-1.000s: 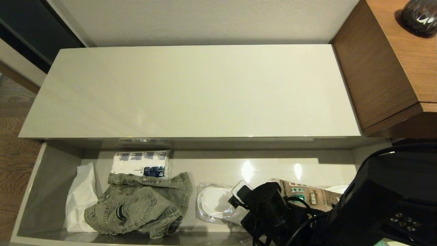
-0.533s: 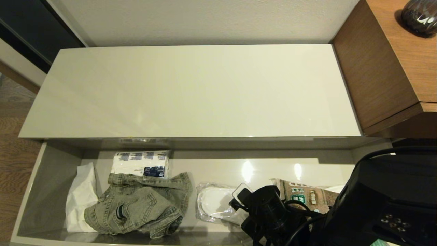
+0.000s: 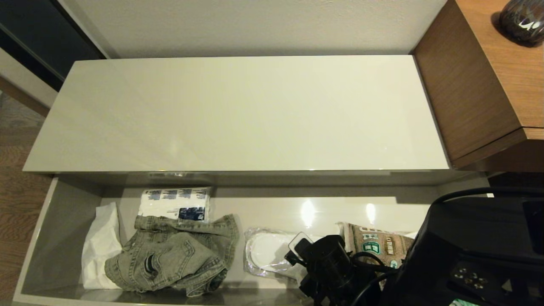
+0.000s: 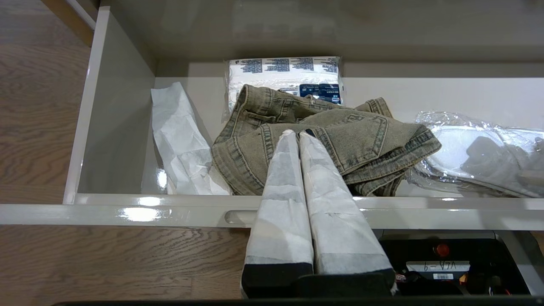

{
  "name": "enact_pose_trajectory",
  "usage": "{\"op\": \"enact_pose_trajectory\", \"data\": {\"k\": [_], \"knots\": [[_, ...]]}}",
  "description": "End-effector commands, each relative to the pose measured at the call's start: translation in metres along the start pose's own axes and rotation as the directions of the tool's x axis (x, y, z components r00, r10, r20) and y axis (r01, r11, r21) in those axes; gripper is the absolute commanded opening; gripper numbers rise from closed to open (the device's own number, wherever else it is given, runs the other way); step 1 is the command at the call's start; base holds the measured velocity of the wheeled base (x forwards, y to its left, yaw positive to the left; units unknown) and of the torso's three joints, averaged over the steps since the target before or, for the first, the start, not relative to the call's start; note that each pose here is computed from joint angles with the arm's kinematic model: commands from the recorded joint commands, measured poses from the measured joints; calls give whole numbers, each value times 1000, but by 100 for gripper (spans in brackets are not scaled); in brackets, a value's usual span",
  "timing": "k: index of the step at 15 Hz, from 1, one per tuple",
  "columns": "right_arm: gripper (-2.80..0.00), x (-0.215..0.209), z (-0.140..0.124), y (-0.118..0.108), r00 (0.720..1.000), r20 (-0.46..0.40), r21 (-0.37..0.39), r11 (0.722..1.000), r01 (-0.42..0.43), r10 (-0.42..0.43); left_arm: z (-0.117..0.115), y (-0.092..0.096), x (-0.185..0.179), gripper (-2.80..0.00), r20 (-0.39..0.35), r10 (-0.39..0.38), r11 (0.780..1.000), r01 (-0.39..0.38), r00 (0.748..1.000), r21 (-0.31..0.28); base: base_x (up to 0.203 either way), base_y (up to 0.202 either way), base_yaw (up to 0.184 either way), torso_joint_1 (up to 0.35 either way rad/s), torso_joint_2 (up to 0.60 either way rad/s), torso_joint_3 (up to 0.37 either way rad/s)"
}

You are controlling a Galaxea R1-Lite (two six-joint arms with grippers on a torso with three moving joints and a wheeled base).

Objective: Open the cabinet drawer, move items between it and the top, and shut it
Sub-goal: Take out the disposable slippers from the drawer

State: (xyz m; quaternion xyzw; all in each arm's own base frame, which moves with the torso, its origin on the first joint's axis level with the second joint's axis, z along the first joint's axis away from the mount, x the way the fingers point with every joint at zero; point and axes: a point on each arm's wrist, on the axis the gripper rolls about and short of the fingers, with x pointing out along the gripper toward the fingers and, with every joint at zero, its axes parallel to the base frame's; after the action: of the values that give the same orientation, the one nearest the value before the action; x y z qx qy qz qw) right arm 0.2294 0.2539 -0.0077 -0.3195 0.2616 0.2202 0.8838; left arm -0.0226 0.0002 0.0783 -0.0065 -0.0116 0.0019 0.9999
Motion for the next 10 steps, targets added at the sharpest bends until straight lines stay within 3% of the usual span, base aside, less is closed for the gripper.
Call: {"op": "enact_pose_trajectory", "data": {"k": [1,6,10], "knots": [[0,5,-6,4,1000,-21,-13,1000,-6,6,0,0,0,-280,0,1,1000,-1,1000,-1,0,0,0,0,0,0],[0,9,-5,-2,1000,-20,3,1000,-5,5,0,0,0,-280,0,1,1000,-1,1000,-1,0,0,0,0,0,0],[0,-13,16,-20,998,46,43,998,-43,41,0,0,0,-280,0,1,1000,-1,1000,-1,0,0,0,0,0,0]]}}
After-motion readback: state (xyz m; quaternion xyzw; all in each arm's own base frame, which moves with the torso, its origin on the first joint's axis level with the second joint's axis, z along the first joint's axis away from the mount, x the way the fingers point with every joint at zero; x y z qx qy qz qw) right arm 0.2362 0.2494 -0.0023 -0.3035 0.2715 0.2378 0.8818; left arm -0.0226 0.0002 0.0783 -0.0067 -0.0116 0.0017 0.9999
